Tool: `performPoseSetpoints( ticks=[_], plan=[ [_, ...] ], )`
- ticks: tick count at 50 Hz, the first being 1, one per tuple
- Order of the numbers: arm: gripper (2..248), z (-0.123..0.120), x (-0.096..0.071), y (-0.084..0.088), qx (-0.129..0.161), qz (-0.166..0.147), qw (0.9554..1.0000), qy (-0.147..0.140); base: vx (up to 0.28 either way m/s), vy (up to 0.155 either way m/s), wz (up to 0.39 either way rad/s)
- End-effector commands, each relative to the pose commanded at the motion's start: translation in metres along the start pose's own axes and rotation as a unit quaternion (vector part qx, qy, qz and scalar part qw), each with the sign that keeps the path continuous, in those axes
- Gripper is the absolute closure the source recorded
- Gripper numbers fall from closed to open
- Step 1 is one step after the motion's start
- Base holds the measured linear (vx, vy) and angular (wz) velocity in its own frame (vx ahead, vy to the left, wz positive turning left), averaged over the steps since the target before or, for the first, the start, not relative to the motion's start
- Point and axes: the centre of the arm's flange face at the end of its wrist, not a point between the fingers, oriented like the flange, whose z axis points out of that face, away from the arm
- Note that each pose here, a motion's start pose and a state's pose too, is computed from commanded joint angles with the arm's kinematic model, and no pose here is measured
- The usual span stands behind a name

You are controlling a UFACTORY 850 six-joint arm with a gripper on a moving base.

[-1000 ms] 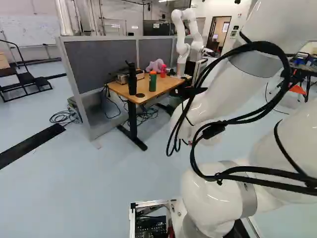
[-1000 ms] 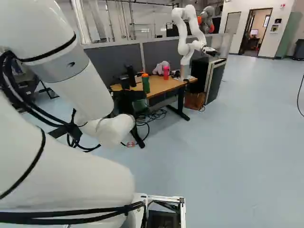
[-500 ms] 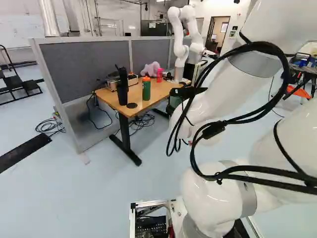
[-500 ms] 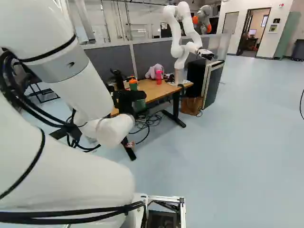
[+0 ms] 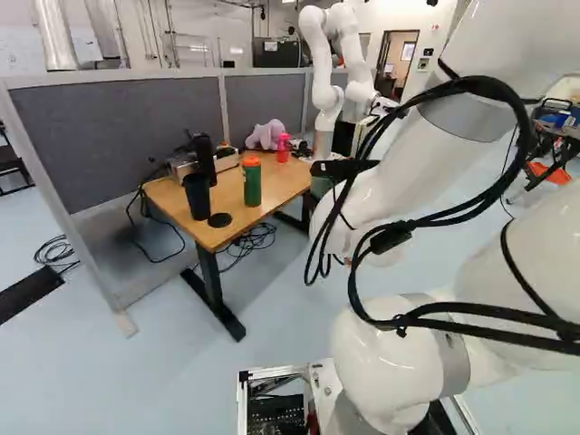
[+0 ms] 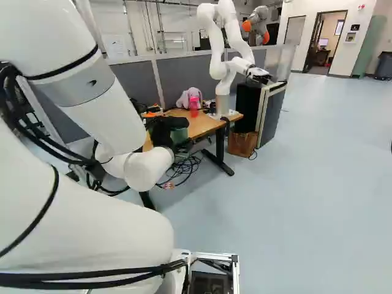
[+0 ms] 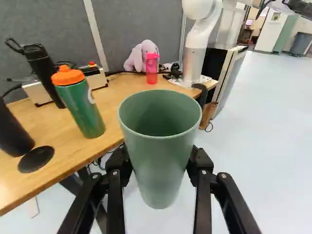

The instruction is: Place the green cup on the table

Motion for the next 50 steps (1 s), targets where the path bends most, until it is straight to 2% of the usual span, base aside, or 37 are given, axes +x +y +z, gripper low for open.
performPoseSetpoints(
  ticks=[17, 25, 33, 41, 50],
  plan=[
    [125, 0.000, 0.000, 0.000, 0.000, 0.000, 1.0000, 0.000, 0.359, -0.127, -0.021],
    [125, 0.001, 0.001, -0.001, 0.006, -0.005, 1.0000, 0.000, 0.304, -0.066, 0.256],
    [125, 0.002, 0.001, -0.002, 0.009, -0.008, 0.9999, -0.001, 0.112, -0.006, 0.329],
    [125, 0.003, 0.002, -0.002, 0.011, -0.009, 0.9999, -0.001, -0.003, -0.001, -0.010],
    [125, 0.016, 0.008, -0.004, 0.018, -0.014, 0.9997, -0.004, -0.003, -0.001, -0.009]
  ],
)
